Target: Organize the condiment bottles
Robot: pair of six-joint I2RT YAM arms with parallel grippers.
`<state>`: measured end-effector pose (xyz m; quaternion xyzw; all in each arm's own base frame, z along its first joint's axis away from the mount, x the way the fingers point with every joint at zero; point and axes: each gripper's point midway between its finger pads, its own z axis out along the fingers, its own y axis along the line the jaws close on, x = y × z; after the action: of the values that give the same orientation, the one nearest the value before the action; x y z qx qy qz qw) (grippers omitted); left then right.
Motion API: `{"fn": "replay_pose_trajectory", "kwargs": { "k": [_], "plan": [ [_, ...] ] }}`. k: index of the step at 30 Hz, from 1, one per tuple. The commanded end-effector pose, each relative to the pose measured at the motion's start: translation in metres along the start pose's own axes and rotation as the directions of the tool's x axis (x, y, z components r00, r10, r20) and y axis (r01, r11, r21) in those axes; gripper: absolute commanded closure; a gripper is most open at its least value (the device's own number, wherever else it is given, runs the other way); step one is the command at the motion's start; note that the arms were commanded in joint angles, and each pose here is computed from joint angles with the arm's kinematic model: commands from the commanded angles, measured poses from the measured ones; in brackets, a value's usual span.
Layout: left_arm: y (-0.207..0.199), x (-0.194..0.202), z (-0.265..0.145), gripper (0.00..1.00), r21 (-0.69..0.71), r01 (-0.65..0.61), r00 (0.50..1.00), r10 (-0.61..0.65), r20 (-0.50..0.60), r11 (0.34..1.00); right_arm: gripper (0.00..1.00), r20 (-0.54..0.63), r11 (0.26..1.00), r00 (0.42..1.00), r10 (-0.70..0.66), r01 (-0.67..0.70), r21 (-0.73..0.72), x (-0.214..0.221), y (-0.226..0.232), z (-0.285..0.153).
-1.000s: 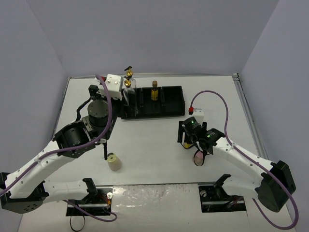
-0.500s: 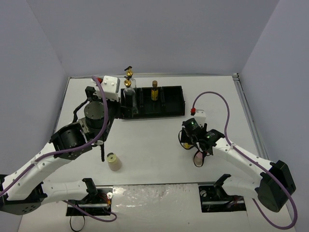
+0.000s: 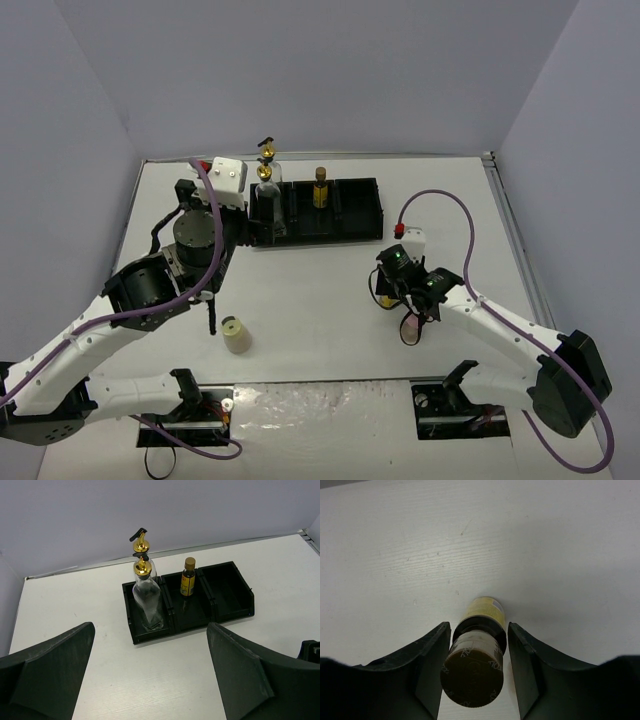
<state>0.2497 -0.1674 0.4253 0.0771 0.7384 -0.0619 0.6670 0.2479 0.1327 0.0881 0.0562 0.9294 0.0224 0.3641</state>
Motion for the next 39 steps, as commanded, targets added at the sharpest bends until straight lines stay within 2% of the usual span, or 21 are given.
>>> {"fn": "replay_pose_trajectory", "kwargs": {
  "k": [1, 9, 17, 19, 32, 39],
  "plan": [
    [0.009, -0.018, -0.007, 0.09, -0.014, 0.048, 0.998, -0.048, 0.047, 0.999, 0.55, 0.026, 1.000, 1.000, 0.011, -0.011, -0.005, -0.004, 0.006, 0.005],
    [0.012, -0.017, -0.009, 0.09, -0.021, 0.042, 0.998, -0.041, 0.044, 0.999, 0.69, 0.007, 1.000, 1.000, 0.002, -0.002, -0.009, 0.001, 0.009, 0.012],
    [0.015, -0.016, -0.011, 0.09, -0.025, 0.040, 0.998, -0.039, 0.044, 0.999, 0.96, 0.065, 0.999, 0.998, 0.002, 0.001, -0.044, -0.023, 0.023, 0.001],
    [0.017, -0.015, -0.012, 0.09, -0.033, 0.040, 0.998, -0.039, 0.042, 0.999, 0.99, 0.093, 0.998, 0.996, 0.002, 0.004, -0.062, -0.035, 0.030, -0.005],
    [0.034, -0.011, -0.020, 0.09, -0.082, 0.043, 0.999, -0.041, 0.032, 0.996, 1.00, 0.279, 0.981, 0.960, -0.028, 0.081, -0.179, -0.153, 0.117, -0.049],
    [0.039, -0.012, -0.023, 0.09, -0.093, 0.052, 0.998, -0.049, 0.030, 0.994, 1.00, 0.341, 0.970, 0.938, -0.065, 0.140, -0.201, -0.202, 0.171, -0.034]
  ]
}}
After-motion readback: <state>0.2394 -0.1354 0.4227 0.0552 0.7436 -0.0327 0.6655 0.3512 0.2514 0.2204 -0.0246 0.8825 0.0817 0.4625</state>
